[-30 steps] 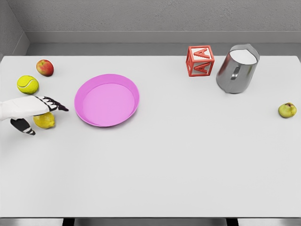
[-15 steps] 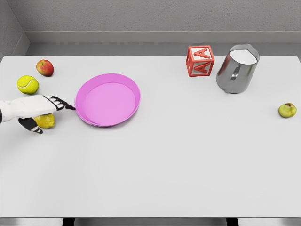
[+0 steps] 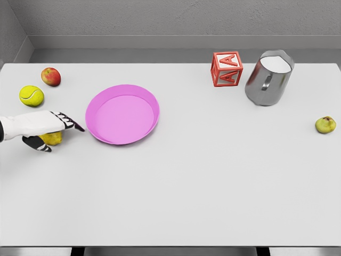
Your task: Put the lemon on the plate with left arm
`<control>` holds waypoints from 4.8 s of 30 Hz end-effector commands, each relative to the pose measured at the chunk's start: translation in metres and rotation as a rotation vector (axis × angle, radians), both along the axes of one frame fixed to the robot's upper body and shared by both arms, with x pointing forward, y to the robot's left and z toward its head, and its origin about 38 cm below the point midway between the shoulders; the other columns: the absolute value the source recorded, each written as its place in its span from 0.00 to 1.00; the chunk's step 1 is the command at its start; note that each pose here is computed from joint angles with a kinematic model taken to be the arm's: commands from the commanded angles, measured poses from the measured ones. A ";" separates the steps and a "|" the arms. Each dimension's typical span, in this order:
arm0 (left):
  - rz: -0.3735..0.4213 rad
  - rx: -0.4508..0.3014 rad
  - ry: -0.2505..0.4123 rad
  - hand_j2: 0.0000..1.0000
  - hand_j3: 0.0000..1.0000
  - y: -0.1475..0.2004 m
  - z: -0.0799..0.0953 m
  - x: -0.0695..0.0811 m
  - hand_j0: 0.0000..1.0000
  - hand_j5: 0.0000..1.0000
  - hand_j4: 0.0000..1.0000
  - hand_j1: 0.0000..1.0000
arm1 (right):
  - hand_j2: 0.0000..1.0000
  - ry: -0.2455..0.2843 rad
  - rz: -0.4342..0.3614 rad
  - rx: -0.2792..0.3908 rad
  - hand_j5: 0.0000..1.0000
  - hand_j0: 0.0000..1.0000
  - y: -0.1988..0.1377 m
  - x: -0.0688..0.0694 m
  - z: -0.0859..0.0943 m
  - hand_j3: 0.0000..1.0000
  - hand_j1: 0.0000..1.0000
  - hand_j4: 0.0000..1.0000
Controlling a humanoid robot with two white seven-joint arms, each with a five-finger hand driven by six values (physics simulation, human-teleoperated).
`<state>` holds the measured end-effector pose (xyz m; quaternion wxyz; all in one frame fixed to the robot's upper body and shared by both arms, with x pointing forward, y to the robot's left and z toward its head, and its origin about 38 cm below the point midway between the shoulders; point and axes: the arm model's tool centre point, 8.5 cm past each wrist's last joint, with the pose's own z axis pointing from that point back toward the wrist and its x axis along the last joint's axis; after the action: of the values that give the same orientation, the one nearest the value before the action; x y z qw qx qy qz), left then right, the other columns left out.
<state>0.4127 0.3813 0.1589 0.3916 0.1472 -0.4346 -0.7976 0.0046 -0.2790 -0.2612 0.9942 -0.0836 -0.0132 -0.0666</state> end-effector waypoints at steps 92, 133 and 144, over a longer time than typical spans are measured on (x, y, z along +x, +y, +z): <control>-0.057 -0.099 -0.120 0.53 0.53 -0.042 0.042 0.034 0.53 0.53 0.53 0.53 | 1.00 0.000 0.000 0.000 1.00 1.00 0.000 0.000 0.000 1.00 1.00 1.00; -0.164 -0.208 -0.142 1.00 1.00 -0.118 0.039 0.049 1.00 1.00 1.00 1.00 | 1.00 0.000 0.000 0.000 1.00 1.00 0.000 0.000 0.000 1.00 1.00 1.00; 0.134 -0.380 -0.155 1.00 1.00 -0.002 0.054 0.046 1.00 1.00 1.00 1.00 | 1.00 0.000 0.000 0.000 1.00 1.00 0.000 0.000 0.000 1.00 1.00 1.00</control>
<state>0.4515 0.3542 0.1910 0.4142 0.1335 -0.5763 -0.6918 0.0046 -0.2790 -0.2612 0.9942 -0.0836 -0.0133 -0.0666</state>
